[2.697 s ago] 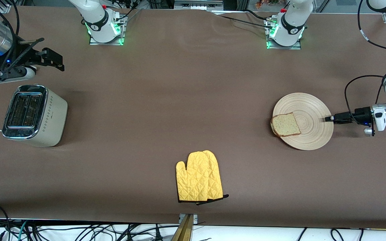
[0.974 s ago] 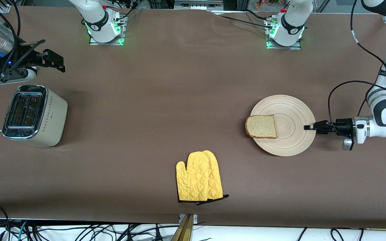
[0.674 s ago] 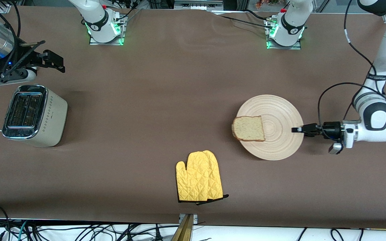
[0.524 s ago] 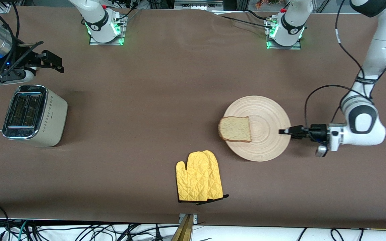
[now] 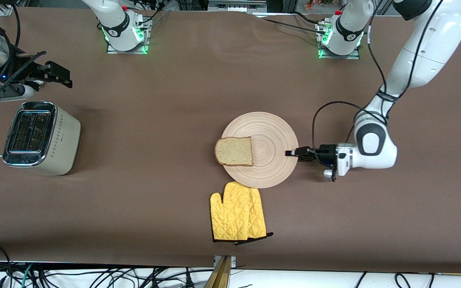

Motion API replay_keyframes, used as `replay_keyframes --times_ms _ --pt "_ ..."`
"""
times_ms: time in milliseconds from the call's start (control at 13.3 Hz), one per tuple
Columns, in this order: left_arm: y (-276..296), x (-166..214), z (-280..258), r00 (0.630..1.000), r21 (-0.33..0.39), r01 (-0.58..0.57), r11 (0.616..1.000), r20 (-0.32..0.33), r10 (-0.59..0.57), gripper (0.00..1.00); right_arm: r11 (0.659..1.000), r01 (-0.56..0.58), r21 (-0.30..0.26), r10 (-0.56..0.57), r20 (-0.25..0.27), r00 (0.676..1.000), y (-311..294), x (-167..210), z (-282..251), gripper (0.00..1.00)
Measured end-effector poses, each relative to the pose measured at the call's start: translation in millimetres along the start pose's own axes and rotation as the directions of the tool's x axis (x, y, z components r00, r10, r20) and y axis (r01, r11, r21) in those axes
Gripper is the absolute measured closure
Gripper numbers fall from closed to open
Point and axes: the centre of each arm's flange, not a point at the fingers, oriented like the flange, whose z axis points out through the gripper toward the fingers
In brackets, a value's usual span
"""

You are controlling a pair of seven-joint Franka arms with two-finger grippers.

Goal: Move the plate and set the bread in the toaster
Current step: 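Slide the wooden plate with the left gripper toward the table middle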

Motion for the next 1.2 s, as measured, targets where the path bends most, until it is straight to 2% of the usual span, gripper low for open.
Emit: replay_keyframes --times_ms 449,1199 --pt "5 -27 83 0.999 -0.023 -0.026 0.999 -0.030 0.025 0.87 1.000 -0.010 0.003 0.010 0.012 1.000 6 4 6 0.00" --pt "-21 -38 97 0.999 -0.002 -0.043 0.999 -0.019 0.043 0.87 1.000 -0.010 0.003 0.010 0.013 1.000 6 5 7 0.00"
